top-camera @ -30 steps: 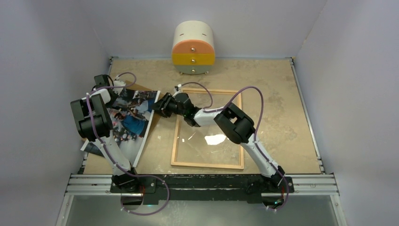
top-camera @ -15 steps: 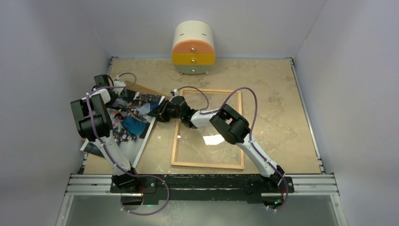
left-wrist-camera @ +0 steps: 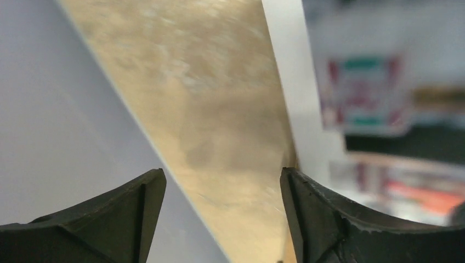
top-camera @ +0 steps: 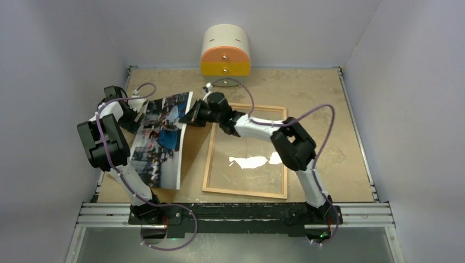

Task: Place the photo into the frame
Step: Pick up the photo at the center of the board, then turn over the photo from the photo frame.

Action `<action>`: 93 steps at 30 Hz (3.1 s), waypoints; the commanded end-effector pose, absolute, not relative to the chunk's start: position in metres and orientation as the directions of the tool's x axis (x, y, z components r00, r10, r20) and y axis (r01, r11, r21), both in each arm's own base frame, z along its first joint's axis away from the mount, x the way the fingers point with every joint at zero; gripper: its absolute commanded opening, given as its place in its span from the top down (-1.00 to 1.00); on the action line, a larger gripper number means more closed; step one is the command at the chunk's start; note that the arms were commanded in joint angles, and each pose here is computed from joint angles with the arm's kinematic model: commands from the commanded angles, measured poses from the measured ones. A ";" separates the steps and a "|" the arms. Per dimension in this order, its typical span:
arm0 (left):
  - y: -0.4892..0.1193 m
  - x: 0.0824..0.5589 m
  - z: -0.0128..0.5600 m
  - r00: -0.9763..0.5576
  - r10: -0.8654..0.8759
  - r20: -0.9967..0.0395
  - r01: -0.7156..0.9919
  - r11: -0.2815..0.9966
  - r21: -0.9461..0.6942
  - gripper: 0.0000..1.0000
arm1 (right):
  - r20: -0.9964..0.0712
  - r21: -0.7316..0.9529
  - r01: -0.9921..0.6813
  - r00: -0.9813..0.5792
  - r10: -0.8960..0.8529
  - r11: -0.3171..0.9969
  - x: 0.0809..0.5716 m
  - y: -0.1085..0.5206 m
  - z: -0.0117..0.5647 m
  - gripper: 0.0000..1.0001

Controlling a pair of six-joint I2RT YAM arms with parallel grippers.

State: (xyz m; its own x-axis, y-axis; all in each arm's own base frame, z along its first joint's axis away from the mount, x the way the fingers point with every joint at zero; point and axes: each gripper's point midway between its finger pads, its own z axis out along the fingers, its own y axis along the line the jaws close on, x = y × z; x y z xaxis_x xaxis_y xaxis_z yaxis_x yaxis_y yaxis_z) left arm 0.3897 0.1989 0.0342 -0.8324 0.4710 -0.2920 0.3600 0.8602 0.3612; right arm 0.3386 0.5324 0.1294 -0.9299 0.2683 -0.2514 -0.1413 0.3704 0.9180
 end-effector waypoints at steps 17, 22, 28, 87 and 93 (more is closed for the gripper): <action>0.144 0.360 0.061 -0.820 0.436 -0.370 0.408 0.900 0.154 -0.79 | -0.723 0.368 -0.148 -0.667 0.182 0.918 0.313 0.187 0.342 1.00; 0.131 0.367 0.070 -0.807 0.431 -0.403 0.419 0.900 0.124 -0.80 | -0.824 0.217 0.014 -0.533 0.191 0.976 0.277 0.107 0.403 1.00; 0.124 0.368 0.074 -0.799 0.432 -0.419 0.425 0.898 0.116 -0.82 | -0.854 0.142 0.026 -0.503 0.136 0.990 0.281 0.095 0.436 1.00; 0.126 0.355 0.064 -0.795 0.471 -0.381 0.436 0.882 0.180 -0.89 | -0.392 0.441 0.430 -0.698 0.600 0.788 0.354 0.261 0.150 1.00; 0.126 0.356 0.064 -0.795 0.472 -0.381 0.437 0.881 0.180 -0.89 | -0.396 0.381 0.348 -0.775 0.492 0.857 0.362 0.277 0.142 1.00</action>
State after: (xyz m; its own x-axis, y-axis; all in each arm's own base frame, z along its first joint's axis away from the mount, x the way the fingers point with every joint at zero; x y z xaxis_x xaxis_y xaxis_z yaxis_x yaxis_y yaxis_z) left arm 0.3501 0.1245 0.0536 -0.8180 0.4505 -0.3575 0.4275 0.8921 0.1461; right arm 0.3537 0.2697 0.1377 -0.7399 0.5673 -0.3615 0.4121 0.8070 0.4230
